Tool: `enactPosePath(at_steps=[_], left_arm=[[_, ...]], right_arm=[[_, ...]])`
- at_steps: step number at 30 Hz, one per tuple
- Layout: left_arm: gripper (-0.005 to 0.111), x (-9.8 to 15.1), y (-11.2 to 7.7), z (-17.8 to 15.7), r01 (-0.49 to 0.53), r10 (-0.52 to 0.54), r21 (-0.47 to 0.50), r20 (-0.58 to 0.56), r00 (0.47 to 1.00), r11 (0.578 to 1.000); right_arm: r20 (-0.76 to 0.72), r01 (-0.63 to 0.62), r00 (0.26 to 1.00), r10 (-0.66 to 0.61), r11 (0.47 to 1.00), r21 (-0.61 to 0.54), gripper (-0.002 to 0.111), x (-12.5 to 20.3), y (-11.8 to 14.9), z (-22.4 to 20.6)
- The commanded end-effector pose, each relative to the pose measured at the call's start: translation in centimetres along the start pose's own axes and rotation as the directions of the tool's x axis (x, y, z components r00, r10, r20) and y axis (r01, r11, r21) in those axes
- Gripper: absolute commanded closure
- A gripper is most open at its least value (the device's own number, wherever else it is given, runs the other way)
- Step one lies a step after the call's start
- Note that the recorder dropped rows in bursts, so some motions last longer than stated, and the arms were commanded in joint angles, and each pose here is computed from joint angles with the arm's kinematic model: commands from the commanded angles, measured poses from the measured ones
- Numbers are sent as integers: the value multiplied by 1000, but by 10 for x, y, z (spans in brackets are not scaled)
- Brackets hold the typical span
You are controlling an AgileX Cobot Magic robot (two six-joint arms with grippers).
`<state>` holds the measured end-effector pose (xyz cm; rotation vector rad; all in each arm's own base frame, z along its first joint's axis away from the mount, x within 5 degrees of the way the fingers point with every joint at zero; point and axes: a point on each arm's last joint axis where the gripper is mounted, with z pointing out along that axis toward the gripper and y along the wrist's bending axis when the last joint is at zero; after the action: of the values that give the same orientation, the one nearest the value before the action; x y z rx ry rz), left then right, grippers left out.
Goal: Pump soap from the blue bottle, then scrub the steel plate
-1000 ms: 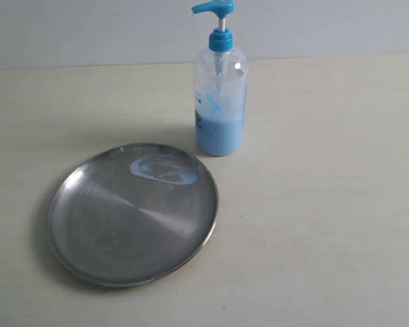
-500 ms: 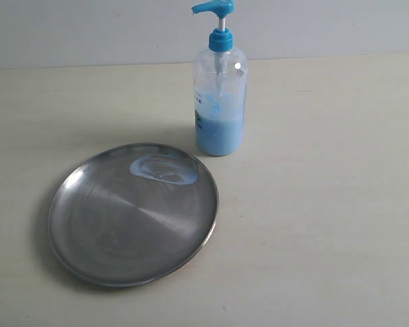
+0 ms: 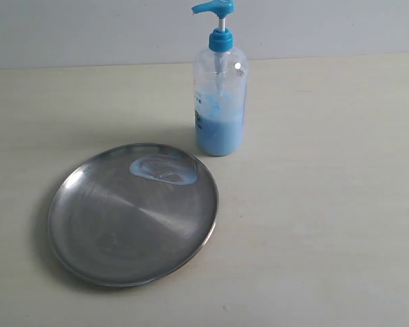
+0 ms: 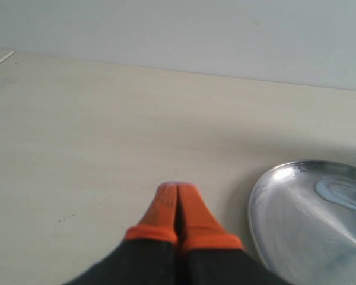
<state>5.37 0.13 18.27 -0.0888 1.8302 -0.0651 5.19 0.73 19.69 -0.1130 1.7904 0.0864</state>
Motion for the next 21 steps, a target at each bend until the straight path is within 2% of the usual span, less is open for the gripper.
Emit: enactPosePath(at_steps=[1, 21], left_arm=[[107, 0, 0, 0, -1, 1, 0, 8, 1000, 1000], [107, 0, 0, 0, -1, 1, 0, 8, 1000, 1000]], right_arm=[[28, -38, 999, 37, 999, 37, 108, 8, -3, 4], [21, -28, 999, 27, 999, 46, 108, 9, -4, 4]])
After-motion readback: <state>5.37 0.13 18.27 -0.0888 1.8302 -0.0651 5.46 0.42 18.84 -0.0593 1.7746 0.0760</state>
